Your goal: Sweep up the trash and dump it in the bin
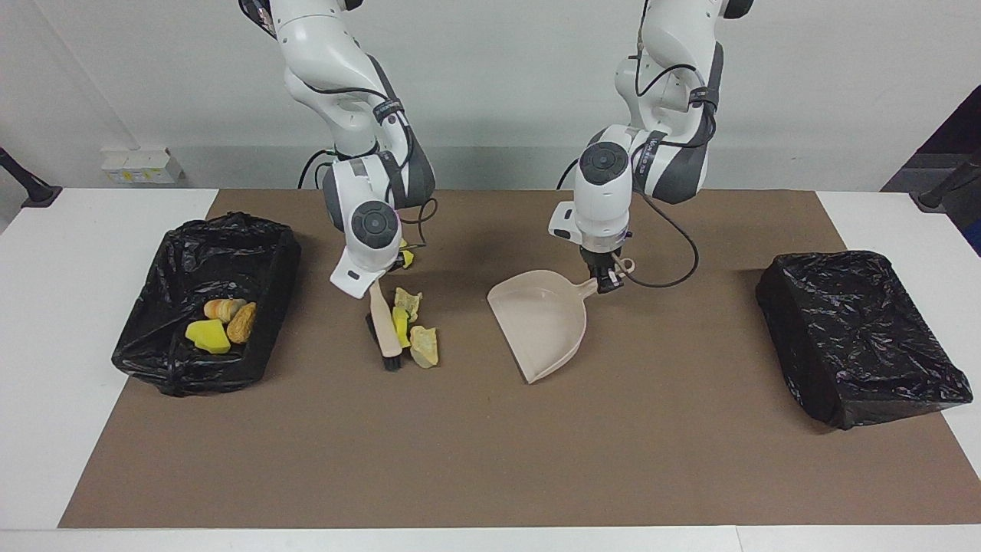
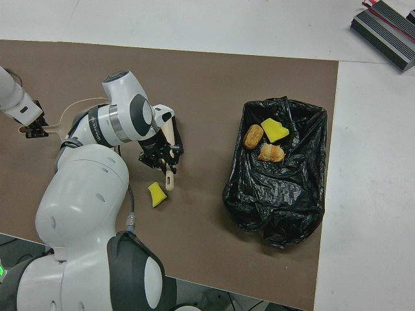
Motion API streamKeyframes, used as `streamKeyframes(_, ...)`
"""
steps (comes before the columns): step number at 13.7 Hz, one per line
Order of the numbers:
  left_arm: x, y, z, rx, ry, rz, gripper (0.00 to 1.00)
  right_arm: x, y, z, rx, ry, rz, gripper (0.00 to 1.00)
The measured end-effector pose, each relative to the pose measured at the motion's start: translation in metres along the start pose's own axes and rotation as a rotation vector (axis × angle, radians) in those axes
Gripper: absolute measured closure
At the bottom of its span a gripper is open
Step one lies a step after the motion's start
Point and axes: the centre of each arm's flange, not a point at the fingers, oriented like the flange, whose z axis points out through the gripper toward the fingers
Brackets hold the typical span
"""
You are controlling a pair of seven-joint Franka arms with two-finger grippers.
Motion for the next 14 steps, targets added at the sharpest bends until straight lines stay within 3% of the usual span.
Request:
streamKeyframes(5, -0.001, 0.007, 0.005, -0.007, -0.009, 0.042, 0.69, -0.003, -0.045, -0.001, 0.140, -0.015, 0.035, 0.74)
streamKeyframes(9, -0.003, 0.010, 0.008, -0.011, -0.014, 0.045, 0.69, -0.004, -0.094, -0.010, 0.288, 0.022, 0.048, 0.74)
streamKeyframes(14, -0.005, 0.012, 0.010, -0.015, -0.019, 0.049, 0.69, -0.019, -0.177, -0.021, 0.385, 0.068, 0.048, 0.74)
